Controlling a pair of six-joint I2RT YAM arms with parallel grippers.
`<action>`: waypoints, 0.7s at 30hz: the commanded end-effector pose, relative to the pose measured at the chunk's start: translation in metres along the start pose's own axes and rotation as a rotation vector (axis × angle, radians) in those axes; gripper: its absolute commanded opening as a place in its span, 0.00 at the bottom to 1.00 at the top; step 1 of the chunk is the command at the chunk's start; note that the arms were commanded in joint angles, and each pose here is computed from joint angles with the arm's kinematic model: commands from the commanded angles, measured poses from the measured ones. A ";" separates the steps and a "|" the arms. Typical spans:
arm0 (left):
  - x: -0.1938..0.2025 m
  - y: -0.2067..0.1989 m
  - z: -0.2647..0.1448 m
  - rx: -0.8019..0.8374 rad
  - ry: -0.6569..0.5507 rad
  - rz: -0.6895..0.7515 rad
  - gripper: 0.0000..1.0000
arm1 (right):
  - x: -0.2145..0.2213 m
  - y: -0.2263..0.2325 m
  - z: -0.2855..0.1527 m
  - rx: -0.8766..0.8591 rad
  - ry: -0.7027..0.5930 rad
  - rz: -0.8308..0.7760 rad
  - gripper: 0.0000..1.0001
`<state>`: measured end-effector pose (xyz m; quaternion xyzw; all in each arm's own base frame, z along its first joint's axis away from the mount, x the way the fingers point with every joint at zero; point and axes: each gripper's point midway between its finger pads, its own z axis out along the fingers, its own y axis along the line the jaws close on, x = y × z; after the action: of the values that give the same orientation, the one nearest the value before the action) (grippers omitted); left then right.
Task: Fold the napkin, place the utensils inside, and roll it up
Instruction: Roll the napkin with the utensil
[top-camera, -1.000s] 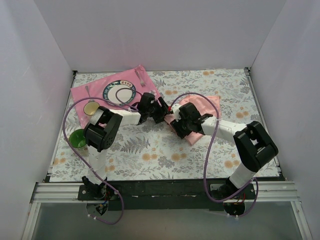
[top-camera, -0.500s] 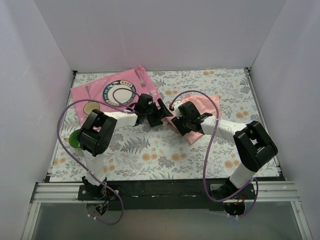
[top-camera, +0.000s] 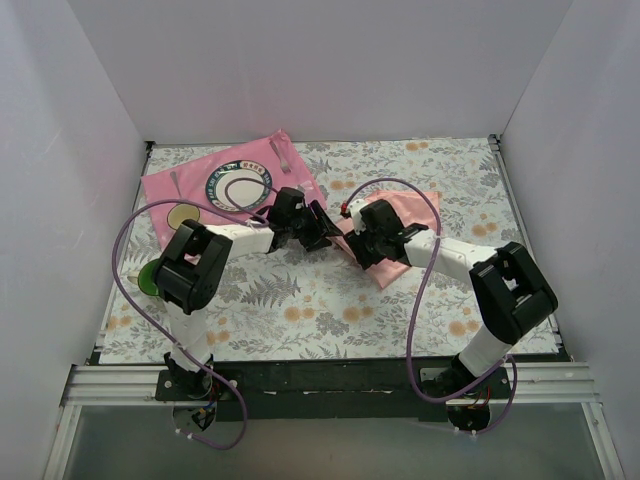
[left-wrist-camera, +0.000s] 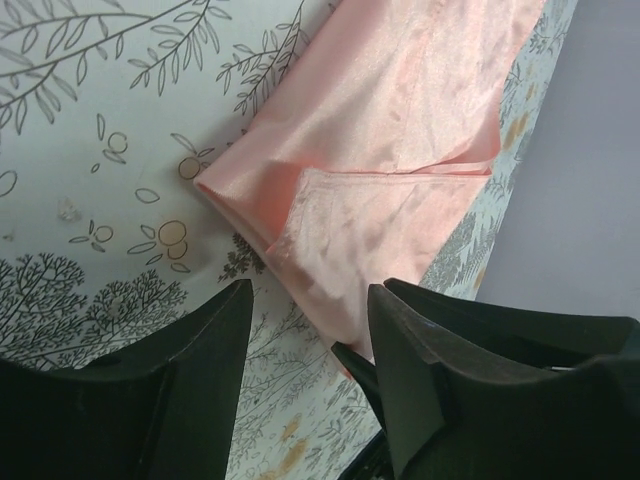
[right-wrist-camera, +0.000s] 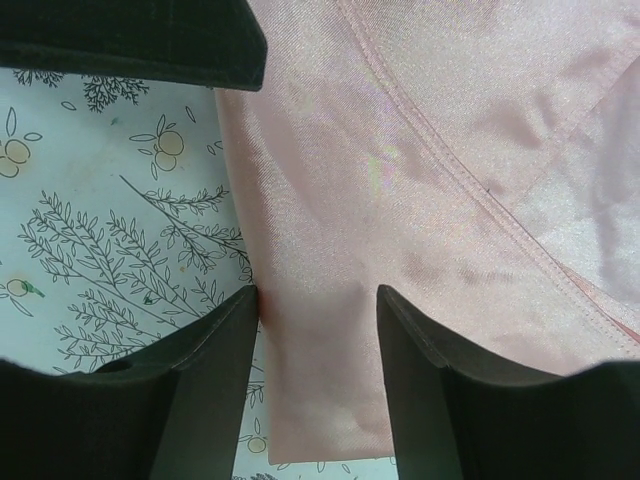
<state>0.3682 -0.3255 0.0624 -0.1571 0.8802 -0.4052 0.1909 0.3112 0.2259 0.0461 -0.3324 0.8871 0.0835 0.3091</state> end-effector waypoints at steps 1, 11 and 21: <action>-0.016 -0.023 -0.001 0.057 -0.030 0.009 0.48 | -0.022 -0.005 -0.011 0.027 -0.080 0.022 0.58; -0.008 -0.032 -0.023 0.086 -0.027 0.019 0.54 | -0.025 -0.025 0.004 0.105 -0.066 -0.001 0.55; -0.008 -0.034 -0.010 0.101 0.007 0.009 0.53 | -0.030 -0.022 -0.010 0.086 -0.085 0.008 0.56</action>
<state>0.3641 -0.3290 0.0660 -0.1553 0.8762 -0.4190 0.1806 0.3262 0.2170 0.0415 -0.3216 0.8901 0.0535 0.3184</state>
